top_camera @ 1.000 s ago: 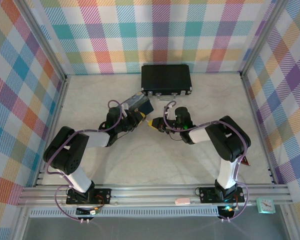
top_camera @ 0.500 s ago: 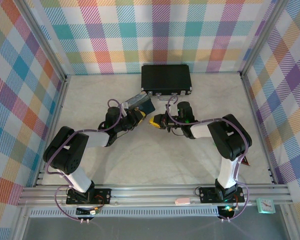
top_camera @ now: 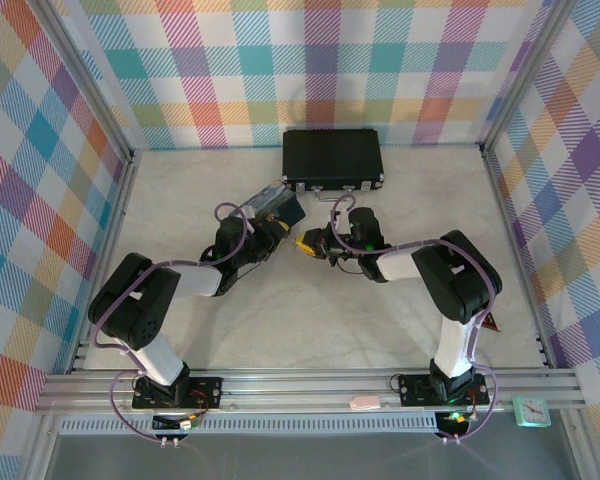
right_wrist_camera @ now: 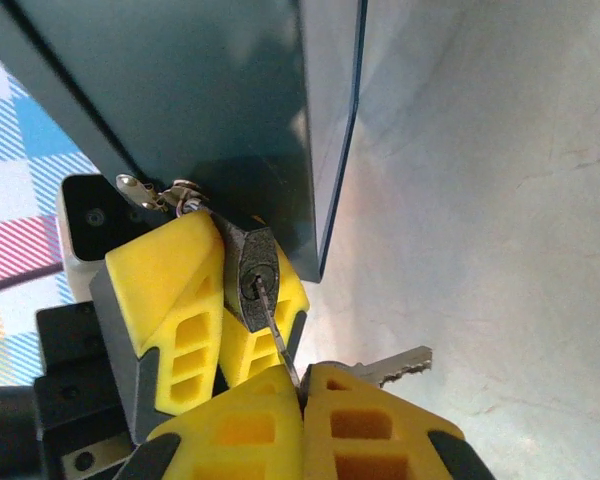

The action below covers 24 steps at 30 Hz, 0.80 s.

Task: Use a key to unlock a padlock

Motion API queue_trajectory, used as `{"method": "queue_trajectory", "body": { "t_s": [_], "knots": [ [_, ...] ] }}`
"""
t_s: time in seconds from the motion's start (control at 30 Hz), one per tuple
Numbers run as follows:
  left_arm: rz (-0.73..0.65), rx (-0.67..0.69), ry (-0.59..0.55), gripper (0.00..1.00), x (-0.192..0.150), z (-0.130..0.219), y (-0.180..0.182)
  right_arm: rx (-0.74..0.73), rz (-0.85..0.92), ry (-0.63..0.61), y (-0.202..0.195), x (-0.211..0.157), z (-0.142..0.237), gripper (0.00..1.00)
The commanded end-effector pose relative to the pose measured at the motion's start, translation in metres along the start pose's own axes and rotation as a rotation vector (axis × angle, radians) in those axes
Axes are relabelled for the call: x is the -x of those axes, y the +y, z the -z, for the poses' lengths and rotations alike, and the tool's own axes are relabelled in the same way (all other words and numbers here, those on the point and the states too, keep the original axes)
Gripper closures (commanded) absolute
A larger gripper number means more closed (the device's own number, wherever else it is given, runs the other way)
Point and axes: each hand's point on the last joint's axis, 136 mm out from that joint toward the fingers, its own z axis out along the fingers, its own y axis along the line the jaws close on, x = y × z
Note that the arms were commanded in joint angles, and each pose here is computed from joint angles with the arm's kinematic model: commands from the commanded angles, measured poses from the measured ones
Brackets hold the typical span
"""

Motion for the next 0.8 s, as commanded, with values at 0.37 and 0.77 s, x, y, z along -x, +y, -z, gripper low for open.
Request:
{"method": "queue_trajectory", "body": {
  "t_s": [0.37,0.77],
  "knots": [
    [-0.031,-0.152,0.242,1.0,-0.06,0.003,-0.035,0.087,0.236,0.01,0.052,0.004,-0.008,1.0],
    [-0.049,-0.171,0.266,1.0,-0.05,0.011,-0.036,0.274,0.038,0.108,0.069,0.01,0.002,1.0]
  ]
}}
